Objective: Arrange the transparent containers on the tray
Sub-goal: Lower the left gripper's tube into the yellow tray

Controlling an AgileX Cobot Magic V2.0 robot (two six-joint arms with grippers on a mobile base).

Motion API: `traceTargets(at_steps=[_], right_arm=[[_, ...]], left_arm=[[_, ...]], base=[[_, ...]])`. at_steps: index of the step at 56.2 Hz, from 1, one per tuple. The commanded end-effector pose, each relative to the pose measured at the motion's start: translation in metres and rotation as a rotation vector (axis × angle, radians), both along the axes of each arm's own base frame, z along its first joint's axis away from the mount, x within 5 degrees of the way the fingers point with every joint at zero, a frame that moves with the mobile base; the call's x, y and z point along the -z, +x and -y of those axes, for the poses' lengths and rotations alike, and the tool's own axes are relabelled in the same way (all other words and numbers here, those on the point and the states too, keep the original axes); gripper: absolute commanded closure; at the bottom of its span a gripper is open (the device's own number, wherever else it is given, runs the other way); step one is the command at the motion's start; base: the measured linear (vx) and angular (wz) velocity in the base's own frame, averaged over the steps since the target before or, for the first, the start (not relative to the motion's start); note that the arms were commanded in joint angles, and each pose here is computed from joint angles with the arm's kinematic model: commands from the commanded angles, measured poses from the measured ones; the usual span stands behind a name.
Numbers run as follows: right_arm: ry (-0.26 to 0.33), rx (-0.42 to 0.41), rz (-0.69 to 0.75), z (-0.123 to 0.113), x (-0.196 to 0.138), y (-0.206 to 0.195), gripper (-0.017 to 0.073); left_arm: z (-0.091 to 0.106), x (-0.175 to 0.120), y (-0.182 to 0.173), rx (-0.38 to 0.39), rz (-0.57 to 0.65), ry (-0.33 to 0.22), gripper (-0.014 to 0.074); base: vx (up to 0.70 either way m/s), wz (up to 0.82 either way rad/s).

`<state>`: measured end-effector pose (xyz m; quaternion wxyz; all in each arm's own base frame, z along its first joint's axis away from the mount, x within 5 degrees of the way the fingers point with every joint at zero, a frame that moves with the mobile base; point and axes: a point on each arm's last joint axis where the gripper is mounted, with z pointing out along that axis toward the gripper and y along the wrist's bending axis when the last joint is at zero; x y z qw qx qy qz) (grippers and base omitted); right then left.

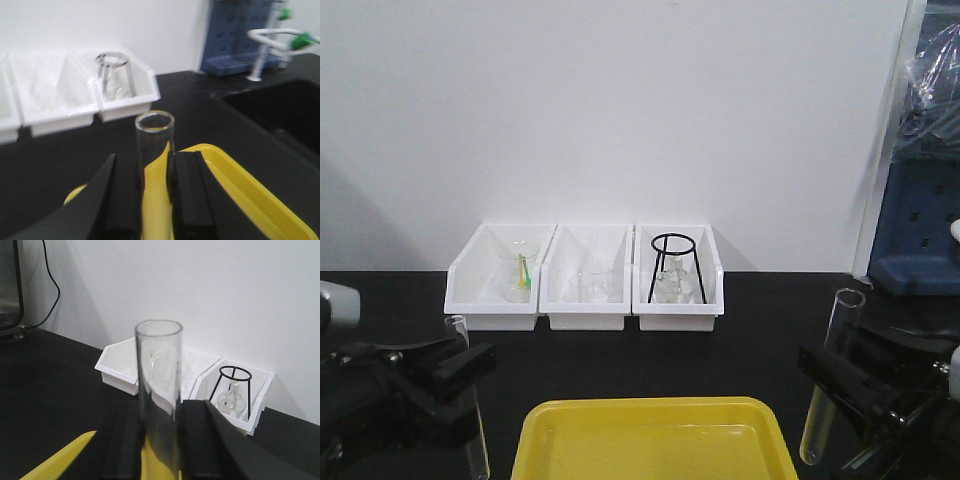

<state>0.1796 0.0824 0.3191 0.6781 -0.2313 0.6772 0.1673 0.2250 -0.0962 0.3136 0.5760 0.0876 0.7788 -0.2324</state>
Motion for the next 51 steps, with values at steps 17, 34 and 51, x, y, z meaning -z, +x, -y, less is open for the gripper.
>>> traceTargets(at_steps=[17, 34, 51], right_arm=[[0.040, -0.014, 0.051, -0.001, -0.014, -0.001, 0.0571], [0.019, 0.022, 0.017, 0.002, -0.010, 0.000, 0.0571], [0.018, 0.022, 0.018, 0.002, -0.010, 0.000, 0.0571]], left_arm=[[0.045, 0.021, 0.073, 0.098, -0.239, -0.213, 0.0594], [0.068, 0.076, 0.111, 0.153, -0.462, -0.194, 0.0594], [0.063, 0.122, 0.129, 0.029, -0.538, -0.092, 0.0592]], base=[[0.00, 0.00], [0.00, 0.00], [0.00, 0.00]])
